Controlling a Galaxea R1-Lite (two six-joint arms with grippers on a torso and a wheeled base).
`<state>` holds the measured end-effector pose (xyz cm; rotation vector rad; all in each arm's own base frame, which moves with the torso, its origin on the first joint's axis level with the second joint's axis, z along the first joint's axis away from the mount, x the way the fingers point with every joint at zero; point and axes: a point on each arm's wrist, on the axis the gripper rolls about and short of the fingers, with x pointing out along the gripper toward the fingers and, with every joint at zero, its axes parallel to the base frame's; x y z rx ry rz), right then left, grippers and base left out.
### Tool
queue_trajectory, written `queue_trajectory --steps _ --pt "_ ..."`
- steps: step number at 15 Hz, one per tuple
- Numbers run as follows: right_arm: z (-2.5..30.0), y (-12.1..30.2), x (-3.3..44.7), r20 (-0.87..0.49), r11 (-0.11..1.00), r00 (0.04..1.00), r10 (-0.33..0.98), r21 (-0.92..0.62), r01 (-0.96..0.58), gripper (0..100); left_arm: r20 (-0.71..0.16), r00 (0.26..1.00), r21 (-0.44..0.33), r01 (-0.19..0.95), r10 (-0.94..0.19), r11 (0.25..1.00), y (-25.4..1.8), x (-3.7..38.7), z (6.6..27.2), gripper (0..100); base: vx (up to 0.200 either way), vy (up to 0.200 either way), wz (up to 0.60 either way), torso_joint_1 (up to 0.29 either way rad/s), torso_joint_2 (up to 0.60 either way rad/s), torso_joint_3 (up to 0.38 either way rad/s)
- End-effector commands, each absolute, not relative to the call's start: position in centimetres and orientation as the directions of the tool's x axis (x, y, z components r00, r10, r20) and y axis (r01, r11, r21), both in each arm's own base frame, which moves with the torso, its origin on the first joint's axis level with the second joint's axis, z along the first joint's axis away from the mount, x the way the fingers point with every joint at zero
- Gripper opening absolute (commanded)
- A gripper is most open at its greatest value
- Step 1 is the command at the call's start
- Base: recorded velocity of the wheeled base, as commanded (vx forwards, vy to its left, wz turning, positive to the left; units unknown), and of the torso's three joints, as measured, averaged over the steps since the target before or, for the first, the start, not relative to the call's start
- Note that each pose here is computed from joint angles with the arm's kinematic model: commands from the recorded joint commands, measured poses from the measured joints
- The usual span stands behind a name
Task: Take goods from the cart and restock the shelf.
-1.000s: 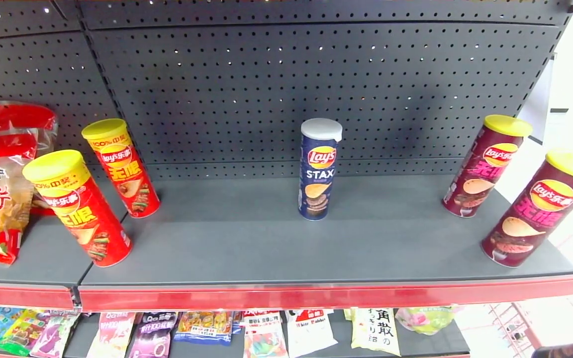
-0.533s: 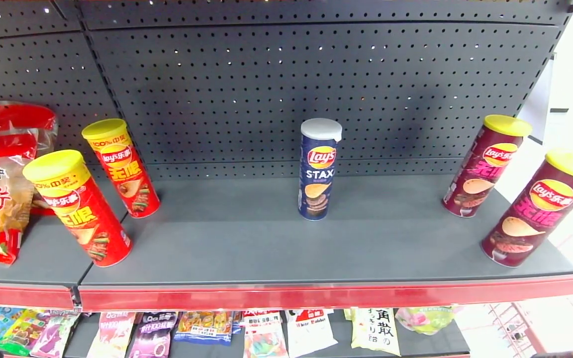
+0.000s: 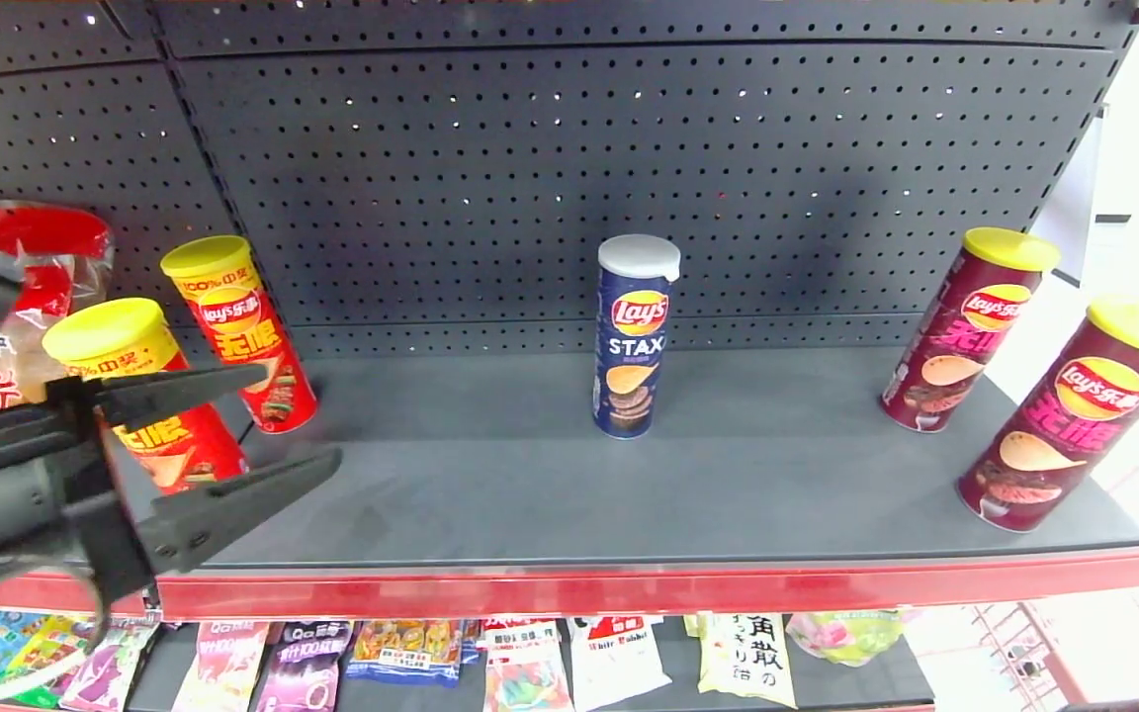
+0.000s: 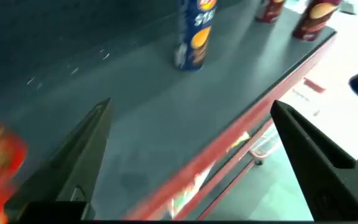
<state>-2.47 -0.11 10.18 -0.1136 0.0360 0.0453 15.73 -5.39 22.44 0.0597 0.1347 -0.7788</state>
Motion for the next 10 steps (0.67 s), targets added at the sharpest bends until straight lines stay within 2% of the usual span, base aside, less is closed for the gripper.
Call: queue_trajectory --steps 1,4,7,10 --pt "10.2 -0.1 -2.4 -0.046 0.993 0.998 0.040 -0.113 -0.045 0 -0.193 0.595 -0.035 0.791 -0.780 0.611 -8.9 23.1 20.4 100 0.000 0.000 0.00 0.000 0.00 0.000" --pt "9.9 -0.2 -2.5 -0.070 0.993 0.997 0.012 -0.118 -0.020 0 -0.189 0.553 -0.029 0.823 -0.812 0.567 -11.9 27.6 20.1 100 0.000 0.000 0.00 0.000 0.00 0.000" --pt "9.9 -0.2 -2.5 -0.074 0.993 0.997 0.004 -0.119 -0.013 0 -0.170 0.544 -0.008 0.833 -0.821 0.553 -14.1 31.9 18.3 100 0.000 0.000 0.00 0.000 0.00 0.000" --pt "9.8 -0.2 -2.5 -0.077 0.993 0.997 0.003 -0.119 -0.012 0 -0.145 0.517 0.010 0.853 -0.844 0.521 -16.3 33.9 17.2 100 0.000 0.000 0.00 0.000 0.00 0.000"
